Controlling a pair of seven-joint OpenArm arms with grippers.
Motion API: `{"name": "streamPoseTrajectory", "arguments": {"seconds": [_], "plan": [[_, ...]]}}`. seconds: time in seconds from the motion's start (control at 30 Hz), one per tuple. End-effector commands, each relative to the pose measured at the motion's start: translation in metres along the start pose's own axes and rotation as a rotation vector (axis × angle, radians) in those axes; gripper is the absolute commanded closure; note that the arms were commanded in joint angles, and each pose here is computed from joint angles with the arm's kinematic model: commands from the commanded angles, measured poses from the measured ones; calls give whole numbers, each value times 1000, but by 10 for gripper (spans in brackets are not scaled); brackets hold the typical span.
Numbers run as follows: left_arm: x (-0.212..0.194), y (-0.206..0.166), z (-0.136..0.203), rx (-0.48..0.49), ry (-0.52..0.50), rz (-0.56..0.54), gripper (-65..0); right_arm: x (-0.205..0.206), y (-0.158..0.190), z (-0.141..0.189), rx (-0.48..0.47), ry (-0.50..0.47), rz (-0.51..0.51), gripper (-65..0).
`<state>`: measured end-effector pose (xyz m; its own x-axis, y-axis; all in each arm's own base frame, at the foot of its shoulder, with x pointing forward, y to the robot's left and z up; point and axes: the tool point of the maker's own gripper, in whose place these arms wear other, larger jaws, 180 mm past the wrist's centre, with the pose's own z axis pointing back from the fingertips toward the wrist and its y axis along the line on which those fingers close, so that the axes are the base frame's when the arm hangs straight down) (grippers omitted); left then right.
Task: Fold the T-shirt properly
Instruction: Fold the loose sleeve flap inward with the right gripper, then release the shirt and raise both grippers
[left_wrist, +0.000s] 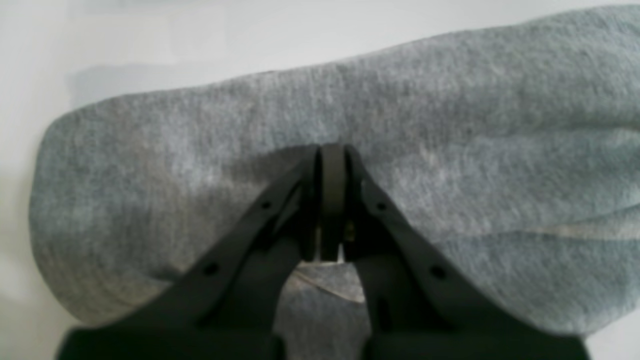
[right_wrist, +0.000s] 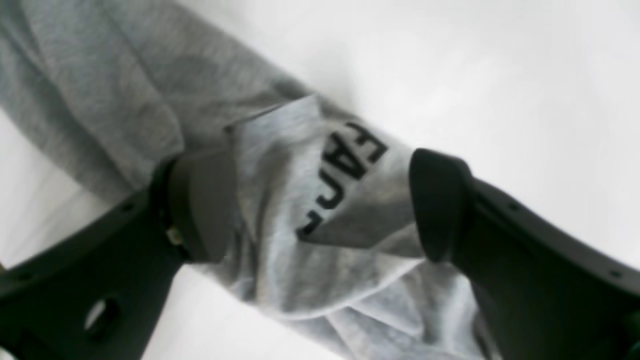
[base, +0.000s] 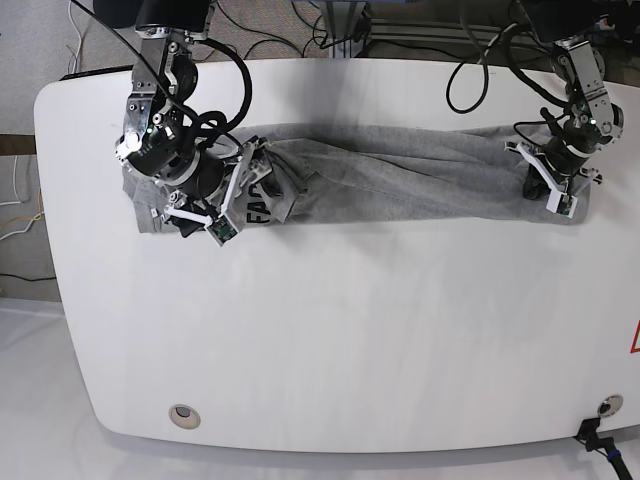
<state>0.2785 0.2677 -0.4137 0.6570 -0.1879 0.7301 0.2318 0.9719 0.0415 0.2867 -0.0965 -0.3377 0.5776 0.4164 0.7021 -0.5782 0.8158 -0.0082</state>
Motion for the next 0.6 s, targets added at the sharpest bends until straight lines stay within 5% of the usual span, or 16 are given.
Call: {"name": "streamPoseTrajectory", "arguments": {"seconds": [0.0, 0.23, 0.4, 0.57], "plan": [[12, 8, 4, 19, -34, -14, 0, 18, -4, 5, -11, -71, 13, -465], [29, 8, 9, 32, -72, -50, 0, 7, -21, 18, -68, -143, -55, 0], [30, 8, 9, 31, -75, -50, 0, -13, -36, 26, -115, -124, -104, 0], [34, 9, 8, 45, -103, -78, 0, -40, -30, 4, -60, -138, -207, 0]]}}
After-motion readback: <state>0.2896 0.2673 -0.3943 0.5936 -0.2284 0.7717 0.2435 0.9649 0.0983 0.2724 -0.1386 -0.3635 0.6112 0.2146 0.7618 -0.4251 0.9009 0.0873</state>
